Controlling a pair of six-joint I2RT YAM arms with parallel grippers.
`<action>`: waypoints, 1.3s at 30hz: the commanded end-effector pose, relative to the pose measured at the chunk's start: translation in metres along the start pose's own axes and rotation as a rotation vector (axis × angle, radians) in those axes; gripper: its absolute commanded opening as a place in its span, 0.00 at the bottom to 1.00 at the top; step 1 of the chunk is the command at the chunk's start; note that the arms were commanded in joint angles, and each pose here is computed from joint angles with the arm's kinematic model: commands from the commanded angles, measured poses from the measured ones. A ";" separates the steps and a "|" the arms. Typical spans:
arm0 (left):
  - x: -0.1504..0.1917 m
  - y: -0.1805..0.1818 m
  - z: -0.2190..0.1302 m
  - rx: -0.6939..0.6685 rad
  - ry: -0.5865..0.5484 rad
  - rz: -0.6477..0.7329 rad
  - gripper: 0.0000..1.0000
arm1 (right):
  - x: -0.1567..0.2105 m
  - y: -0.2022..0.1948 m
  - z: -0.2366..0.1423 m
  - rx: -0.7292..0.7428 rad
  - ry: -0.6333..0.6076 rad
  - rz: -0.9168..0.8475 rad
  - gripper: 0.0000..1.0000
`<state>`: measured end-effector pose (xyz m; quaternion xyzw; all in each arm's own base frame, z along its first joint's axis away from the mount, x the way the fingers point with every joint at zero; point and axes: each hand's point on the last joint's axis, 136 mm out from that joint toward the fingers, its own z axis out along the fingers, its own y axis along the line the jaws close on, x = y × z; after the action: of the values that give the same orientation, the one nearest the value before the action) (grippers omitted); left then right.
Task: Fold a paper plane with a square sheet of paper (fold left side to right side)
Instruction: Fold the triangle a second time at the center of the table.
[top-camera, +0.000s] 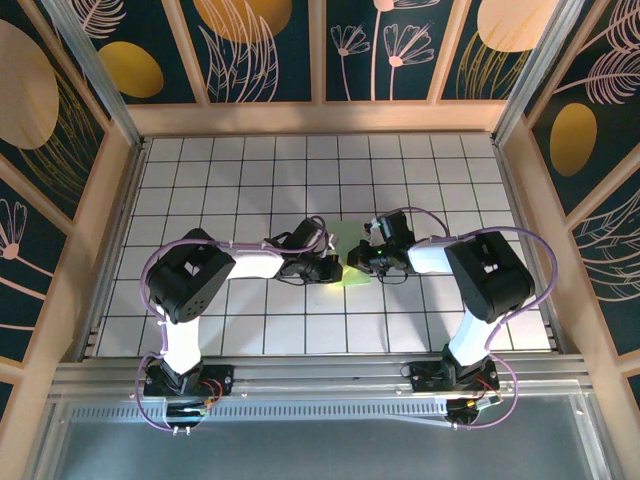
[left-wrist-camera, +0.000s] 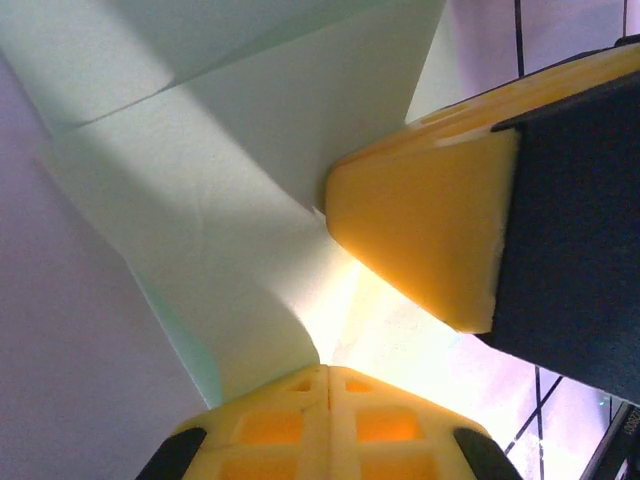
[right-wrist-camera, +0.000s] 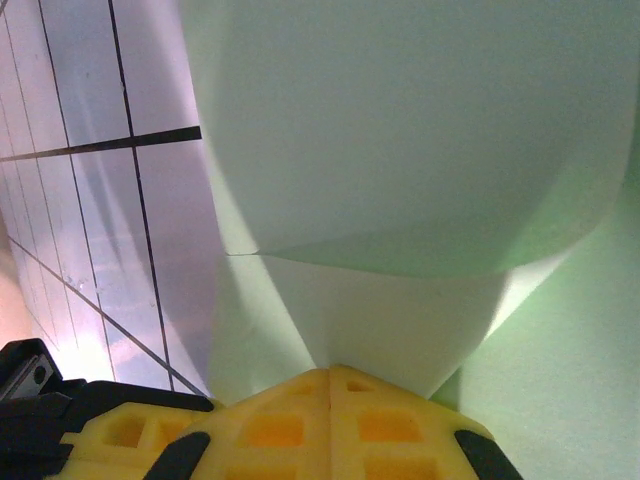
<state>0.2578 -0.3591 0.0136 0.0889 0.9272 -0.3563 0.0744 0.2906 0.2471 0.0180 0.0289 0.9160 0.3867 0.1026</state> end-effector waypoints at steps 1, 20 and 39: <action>0.021 0.027 0.008 -0.065 0.057 -0.029 0.04 | -0.001 0.011 -0.005 -0.002 -0.004 -0.036 0.00; 0.023 0.030 0.008 -0.088 0.059 -0.028 0.02 | 0.009 0.020 -0.001 -0.035 -0.006 -0.066 0.00; 0.027 0.039 0.006 -0.142 0.067 -0.042 0.00 | -0.017 -0.008 0.004 0.056 -0.049 -0.064 0.00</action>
<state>0.2585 -0.3586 0.0126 0.0890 0.9266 -0.3566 0.0792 0.2876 0.2546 0.0172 0.0052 0.9177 0.3818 0.1098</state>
